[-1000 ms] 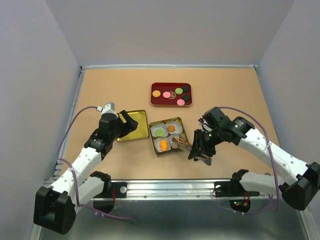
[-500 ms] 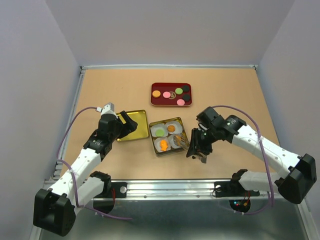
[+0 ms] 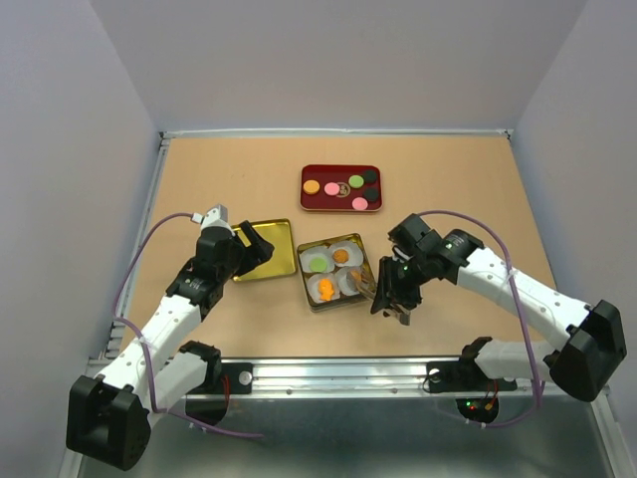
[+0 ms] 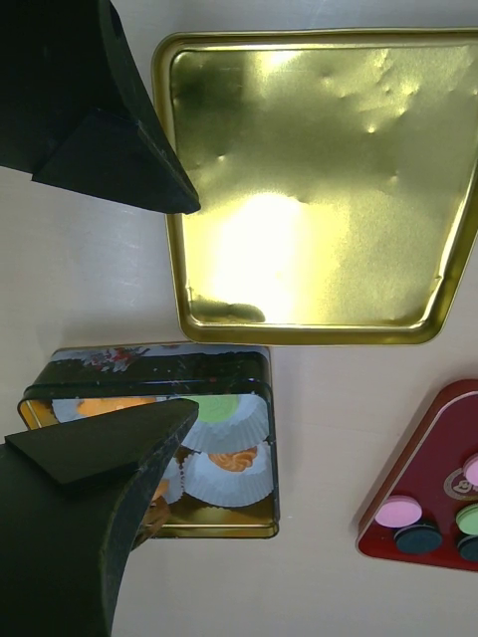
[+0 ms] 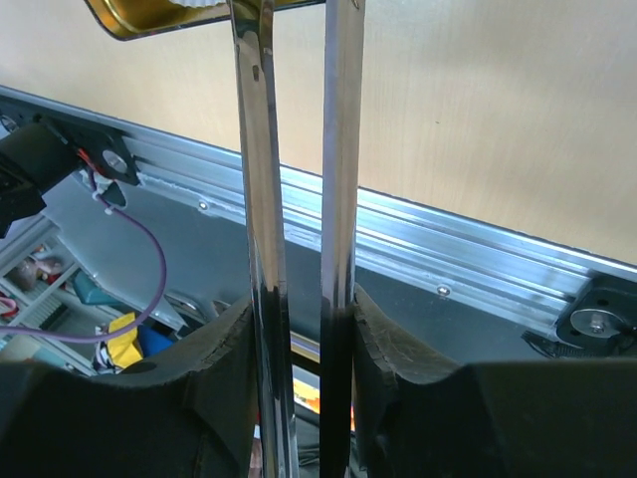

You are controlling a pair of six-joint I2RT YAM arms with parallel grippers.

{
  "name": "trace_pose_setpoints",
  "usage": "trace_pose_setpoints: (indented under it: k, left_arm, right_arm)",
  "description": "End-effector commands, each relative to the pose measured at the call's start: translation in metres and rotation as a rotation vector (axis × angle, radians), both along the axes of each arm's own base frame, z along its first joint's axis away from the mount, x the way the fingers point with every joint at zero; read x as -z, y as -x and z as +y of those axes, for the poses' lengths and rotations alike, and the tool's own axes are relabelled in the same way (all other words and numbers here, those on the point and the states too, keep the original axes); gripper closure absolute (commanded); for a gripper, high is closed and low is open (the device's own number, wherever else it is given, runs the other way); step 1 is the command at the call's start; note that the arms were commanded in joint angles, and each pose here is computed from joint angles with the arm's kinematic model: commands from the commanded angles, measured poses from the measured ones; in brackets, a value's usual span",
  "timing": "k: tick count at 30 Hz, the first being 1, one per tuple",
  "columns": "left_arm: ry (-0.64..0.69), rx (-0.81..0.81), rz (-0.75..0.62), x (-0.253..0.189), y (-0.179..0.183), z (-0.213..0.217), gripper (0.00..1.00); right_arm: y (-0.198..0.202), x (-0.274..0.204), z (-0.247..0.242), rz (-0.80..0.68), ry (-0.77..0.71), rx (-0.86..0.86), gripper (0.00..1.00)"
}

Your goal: Pack the cookies

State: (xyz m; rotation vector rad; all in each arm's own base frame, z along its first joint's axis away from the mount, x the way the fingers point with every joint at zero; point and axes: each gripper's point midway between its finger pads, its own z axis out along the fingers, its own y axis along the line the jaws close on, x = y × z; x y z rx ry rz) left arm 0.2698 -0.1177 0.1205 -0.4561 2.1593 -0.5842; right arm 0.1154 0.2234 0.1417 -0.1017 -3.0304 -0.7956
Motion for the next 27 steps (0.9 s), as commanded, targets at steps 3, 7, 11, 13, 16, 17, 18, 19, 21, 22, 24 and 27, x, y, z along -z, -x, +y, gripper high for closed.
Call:
trace_pose_setpoints:
  k: [3,7,11,13,16,17,18,19,21,22,24,27]
  left_arm:
    - [-0.003,-0.004,-0.046,-0.014,-0.006,0.001,0.14]
    - [0.000,-0.005,-0.049,-0.015,-0.005,0.002,0.14]
    - [0.000,-0.007,-0.049,-0.015,-0.005,0.002,0.14]
    - [0.000,-0.005,-0.050,-0.015,-0.005,0.002,0.14]
    - [0.000,-0.005,-0.050,-0.016,-0.005,0.002,0.14]
    - [0.000,-0.004,-0.049,-0.015,-0.005,0.002,0.14]
    - [-0.001,-0.005,-0.047,-0.014,-0.004,0.002,0.14]
    - [0.000,-0.005,-0.049,-0.015,-0.004,0.002,0.14]
    - [0.000,-0.005,-0.049,-0.015,-0.004,0.002,0.14]
    - [0.000,-0.006,-0.047,-0.015,-0.004,0.002,0.14]
    - [0.000,-0.005,-0.049,-0.015,-0.005,0.002,0.14]
    - [-0.002,-0.004,-0.049,-0.016,-0.004,0.002,0.14]
  right_arm:
    - [-0.004,0.002,0.005,-0.034,-0.016,-0.030,0.56]
    - [-0.004,0.001,0.004,-0.038,-0.017,-0.030,0.50]
    - [-0.005,0.000,0.005,-0.041,-0.019,-0.026,0.50]
    - [-0.006,-0.002,0.005,-0.047,-0.021,-0.025,0.50]
    - [-0.012,-0.015,0.009,-0.083,-0.042,-0.019,0.50]
    - [-0.016,-0.021,0.012,-0.101,-0.052,-0.018,0.51]
    - [-0.021,-0.026,0.010,-0.123,-0.039,-0.006,0.51]
    - [-0.025,-0.030,0.009,-0.138,-0.026,0.001,0.51]
    - [-0.039,-0.049,0.009,-0.191,0.006,0.009,0.51]
    - [-0.042,-0.058,0.012,-0.206,-0.003,0.005,0.51]
    - [-0.057,-0.082,0.013,-0.279,0.005,0.011,0.51]
    - [-0.086,-0.097,0.014,-0.353,0.064,0.034,0.50]
